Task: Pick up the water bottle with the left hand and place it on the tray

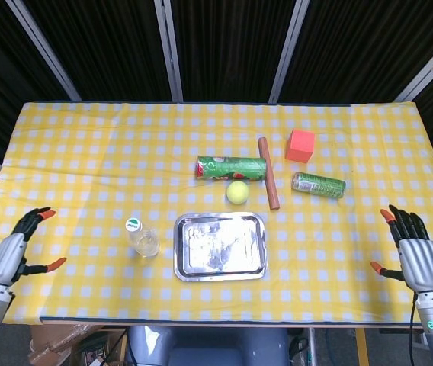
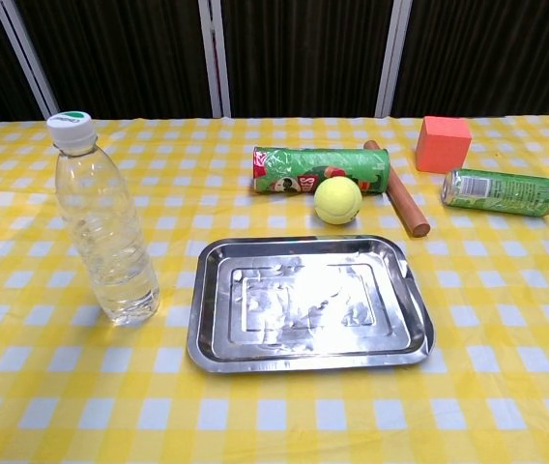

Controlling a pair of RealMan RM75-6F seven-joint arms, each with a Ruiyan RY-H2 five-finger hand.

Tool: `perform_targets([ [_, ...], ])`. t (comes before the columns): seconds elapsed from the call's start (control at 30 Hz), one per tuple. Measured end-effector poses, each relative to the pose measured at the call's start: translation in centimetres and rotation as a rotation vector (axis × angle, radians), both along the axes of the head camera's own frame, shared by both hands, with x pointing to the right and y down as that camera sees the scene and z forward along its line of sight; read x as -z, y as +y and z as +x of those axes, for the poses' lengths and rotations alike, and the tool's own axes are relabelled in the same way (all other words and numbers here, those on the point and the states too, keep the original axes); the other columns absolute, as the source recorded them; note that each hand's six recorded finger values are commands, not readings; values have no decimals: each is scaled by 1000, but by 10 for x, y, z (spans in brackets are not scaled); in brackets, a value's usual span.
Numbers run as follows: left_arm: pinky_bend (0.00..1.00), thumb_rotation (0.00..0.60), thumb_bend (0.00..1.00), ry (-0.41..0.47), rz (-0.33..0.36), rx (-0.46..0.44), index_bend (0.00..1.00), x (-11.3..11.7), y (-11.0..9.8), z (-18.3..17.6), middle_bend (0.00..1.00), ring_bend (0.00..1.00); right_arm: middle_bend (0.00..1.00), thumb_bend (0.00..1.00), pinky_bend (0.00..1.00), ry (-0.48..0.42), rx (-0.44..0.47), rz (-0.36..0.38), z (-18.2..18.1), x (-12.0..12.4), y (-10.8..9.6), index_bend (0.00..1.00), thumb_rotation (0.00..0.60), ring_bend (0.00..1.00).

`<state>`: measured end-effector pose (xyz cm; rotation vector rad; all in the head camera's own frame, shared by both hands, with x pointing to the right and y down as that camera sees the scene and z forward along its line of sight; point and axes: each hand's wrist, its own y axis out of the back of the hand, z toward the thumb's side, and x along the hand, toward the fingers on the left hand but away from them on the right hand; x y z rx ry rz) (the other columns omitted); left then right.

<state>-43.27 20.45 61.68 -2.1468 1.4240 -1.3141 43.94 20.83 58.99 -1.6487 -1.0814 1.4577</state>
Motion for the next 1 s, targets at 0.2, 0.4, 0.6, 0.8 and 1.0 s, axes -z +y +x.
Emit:
perform_targets([
  [0.2, 0, 600, 169, 144, -86, 1, 143, -29, -15, 44, 62, 0, 0, 49, 0, -9, -1, -11, 0, -1, 0, 10, 600, 0],
  [0.4, 0, 600, 165, 234, -130, -32, 141, -56, -14, 102, 59, 0, 0, 49, 0, -25, -2, -11, -1, 0, 0, 10, 600, 0],
  [0.6, 0, 600, 165, 250, -158, -82, 141, -76, -11, 144, 58, 0, 0, 49, 0, -26, -5, -15, 0, 1, 0, 9, 600, 0],
  [0.8, 0, 600, 251, 292, -198, -93, 191, -85, -9, 166, 138, 0, 0, 50, 0, -30, -4, -17, 0, 1, 0, 9, 600, 0],
  [1.0, 38, 600, 469, 291, -166, -94, 566, -87, -10, 176, 576, 70, 0, 49, 0, -34, -6, -16, 1, 2, 0, 9, 600, 0],
])
